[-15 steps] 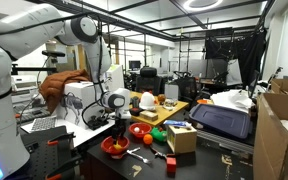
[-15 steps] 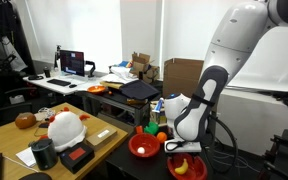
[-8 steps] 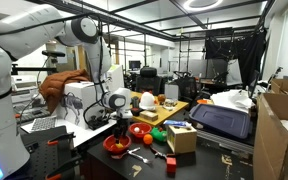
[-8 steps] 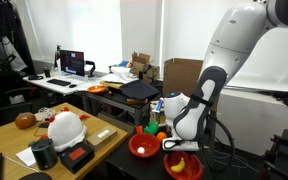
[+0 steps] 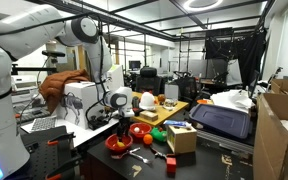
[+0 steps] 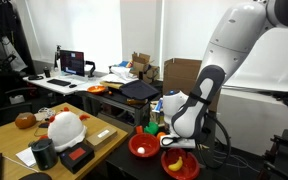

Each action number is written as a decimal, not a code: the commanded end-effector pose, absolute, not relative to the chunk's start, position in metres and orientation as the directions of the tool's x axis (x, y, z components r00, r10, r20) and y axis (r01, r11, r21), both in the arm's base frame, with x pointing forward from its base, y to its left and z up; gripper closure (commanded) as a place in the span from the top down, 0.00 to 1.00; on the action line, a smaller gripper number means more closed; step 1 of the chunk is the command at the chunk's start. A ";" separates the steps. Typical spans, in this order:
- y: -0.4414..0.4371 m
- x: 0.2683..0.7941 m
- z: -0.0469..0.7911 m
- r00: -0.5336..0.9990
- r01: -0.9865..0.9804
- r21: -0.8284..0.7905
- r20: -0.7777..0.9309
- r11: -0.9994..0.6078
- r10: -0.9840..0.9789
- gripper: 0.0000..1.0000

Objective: Remove the toy banana from the orange plate, put it on the table, remove the white bowl from the orange plate and put it on the table

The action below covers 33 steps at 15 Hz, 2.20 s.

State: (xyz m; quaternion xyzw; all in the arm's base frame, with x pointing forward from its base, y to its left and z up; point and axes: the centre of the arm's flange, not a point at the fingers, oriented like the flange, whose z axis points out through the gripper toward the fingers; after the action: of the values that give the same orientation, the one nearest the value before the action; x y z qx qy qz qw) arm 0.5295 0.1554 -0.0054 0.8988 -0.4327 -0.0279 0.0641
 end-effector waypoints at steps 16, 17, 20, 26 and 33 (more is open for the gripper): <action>0.158 0.513 -0.024 0.595 -0.791 0.154 -0.030 -0.592 -0.803 1.00; 0.159 0.511 -0.025 0.592 -0.793 0.156 -0.032 -0.589 -0.805 1.00; 0.161 0.508 -0.025 0.580 -0.801 0.155 -0.043 -0.579 -0.814 1.00; 0.163 0.507 -0.024 0.572 -0.807 0.142 -0.049 -0.573 -0.819 0.42; 0.160 0.507 -0.004 0.594 -0.792 0.133 -0.053 -0.596 -0.802 0.07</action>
State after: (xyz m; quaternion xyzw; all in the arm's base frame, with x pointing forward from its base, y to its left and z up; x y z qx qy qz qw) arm 0.5139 0.1639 -0.0284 0.8901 -0.4484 -0.0549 0.0603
